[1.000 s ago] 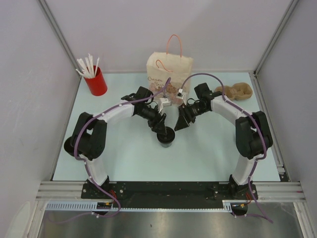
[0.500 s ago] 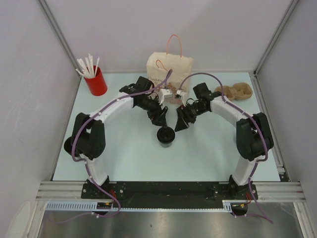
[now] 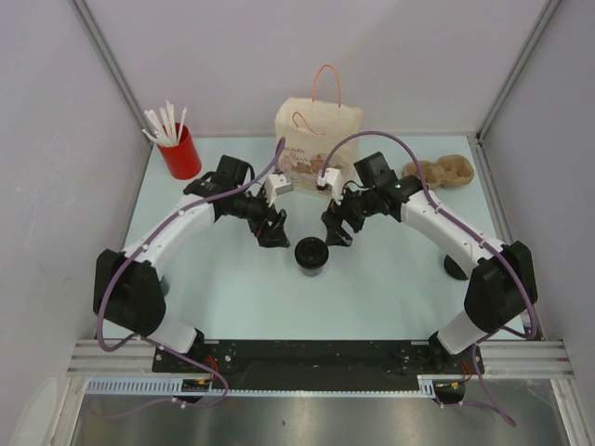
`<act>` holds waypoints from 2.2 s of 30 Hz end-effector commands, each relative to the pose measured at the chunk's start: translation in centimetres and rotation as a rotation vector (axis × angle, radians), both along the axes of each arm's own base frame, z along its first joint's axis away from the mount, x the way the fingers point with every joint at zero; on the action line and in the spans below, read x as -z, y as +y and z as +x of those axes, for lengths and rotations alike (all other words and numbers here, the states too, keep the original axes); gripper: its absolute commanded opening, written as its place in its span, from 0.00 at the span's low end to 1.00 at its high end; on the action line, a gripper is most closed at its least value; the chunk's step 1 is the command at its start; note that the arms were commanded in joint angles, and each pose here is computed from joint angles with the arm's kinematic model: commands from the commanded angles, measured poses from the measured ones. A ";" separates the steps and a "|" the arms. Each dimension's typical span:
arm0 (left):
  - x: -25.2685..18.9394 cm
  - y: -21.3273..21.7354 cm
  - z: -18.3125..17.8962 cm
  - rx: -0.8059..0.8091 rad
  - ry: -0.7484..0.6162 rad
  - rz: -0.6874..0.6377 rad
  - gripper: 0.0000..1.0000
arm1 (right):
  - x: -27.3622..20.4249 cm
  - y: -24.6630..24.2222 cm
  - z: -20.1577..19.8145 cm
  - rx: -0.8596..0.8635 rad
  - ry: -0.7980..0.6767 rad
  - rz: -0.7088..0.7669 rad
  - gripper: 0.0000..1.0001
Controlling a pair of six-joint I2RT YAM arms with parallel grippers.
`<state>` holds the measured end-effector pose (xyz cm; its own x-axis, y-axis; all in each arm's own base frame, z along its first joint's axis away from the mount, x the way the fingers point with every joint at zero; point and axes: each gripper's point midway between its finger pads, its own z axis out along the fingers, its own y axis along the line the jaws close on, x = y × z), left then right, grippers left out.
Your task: Pack the takeout coffee
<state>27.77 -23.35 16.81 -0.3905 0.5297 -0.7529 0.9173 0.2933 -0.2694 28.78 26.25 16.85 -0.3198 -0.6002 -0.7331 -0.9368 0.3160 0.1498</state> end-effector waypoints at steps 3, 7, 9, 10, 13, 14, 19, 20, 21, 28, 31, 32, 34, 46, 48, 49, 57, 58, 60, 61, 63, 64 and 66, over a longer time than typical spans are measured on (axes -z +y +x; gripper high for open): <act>3.4 1.4 -1.2 -0.039 -0.007 0.007 1.00 | -0.5 1.9 -0.9 -0.096 -0.217 -0.103 0.87; 3.3 2.8 -0.5 -0.077 0.027 -0.031 0.99 | -0.1 3.5 -2.8 -0.188 -0.309 -0.160 0.80; 2.3 4.4 0.3 -0.120 0.056 -0.073 0.99 | -0.1 4.2 -3.5 -0.223 -0.335 -0.171 0.77; 2.0 5.0 0.4 -0.124 0.057 -0.081 1.00 | 0.0 4.3 -3.7 -0.235 -0.338 -0.174 0.76; 1.3 7.1 0.6 -0.178 0.050 -0.091 0.99 | 0.5 4.9 -4.5 -0.269 -0.335 -0.185 0.73; 1.3 7.3 0.6 -0.186 0.038 -0.083 1.00 | 0.7 5.0 -4.5 -0.273 -0.333 -0.186 0.71; 1.1 8.4 -0.6 -0.207 0.004 -0.046 1.00 | 1.9 5.6 -5.0 -0.307 -0.312 -0.196 0.66; 1.0 8.6 -0.6 -0.214 -0.002 -0.042 0.99 | 1.9 5.8 -5.2 -0.312 -0.313 -0.196 0.64; 1.1 8.6 -0.8 -0.215 -0.009 -0.042 0.99 | 2.1 5.9 -5.2 -0.316 -0.311 -0.195 0.63; 1.6 8.7 -1.1 -0.210 -0.021 -0.053 0.99 | 2.7 6.7 -6.3 -0.356 -0.299 -0.192 0.56; 1.8 8.8 -1.2 -0.211 -0.019 -0.057 0.99 | 3.4 6.7 -6.4 -0.358 -0.287 -0.206 0.51; 1.8 8.9 -1.2 -0.209 -0.022 -0.056 0.99 | 3.8 6.8 -6.3 -0.354 -0.281 -0.215 0.49; 1.9 8.9 -1.3 -0.209 -0.020 -0.059 0.99 | 4.3 6.7 -6.0 -0.345 -0.283 -0.228 0.47; 2.4 8.9 -1.4 -0.202 -0.006 -0.071 0.99 | 5.4 6.8 -5.2 -0.320 -0.284 -0.254 0.21; 2.6 8.9 -1.4 -0.203 0.000 -0.071 1.00 | 5.4 6.8 -5.3 -0.323 -0.284 -0.255 0.15; 2.6 8.9 -1.3 -0.203 0.000 -0.072 0.99 | 5.3 6.8 -5.2 -0.320 -0.286 -0.254 0.09; 2.9 9.0 -1.3 -0.205 0.002 -0.072 0.99 | 4.1 6.2 -3.8 -0.174 -0.305 -0.279 0.00; 2.8 9.1 -1.2 -0.206 0.001 -0.073 1.00 | 3.7 5.9 -3.4 -0.144 -0.310 -0.287 0.00; 3.0 9.1 -1.2 -0.207 0.004 -0.072 1.00 | 3.1 5.2 -3.5 -0.118 -0.279 -0.296 0.00; 3.0 9.1 -1.2 -0.207 0.007 -0.072 0.99 | 2.4 4.8 -3.0 -0.083 -0.262 -0.286 0.00; 3.1 9.1 -1.2 -0.208 0.005 -0.070 0.99 | 1.5 3.7 -2.9 -0.055 -0.236 -0.289 0.00; 3.1 9.1 -1.2 -0.208 0.008 -0.071 0.99 | 0.7 3.0 -2.1 -0.014 -0.229 -0.281 0.00; 3.3 9.2 -1.2 -0.209 0.010 -0.068 0.99 | -0.2 1.7 -1.8 0.025 -0.210 -0.290 0.00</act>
<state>26.28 -13.90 13.23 -0.5399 0.3932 -0.7442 0.8063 0.4953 -0.3233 25.43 30.21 12.50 -0.1009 -0.8309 -0.5472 -0.9683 0.2083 -0.1379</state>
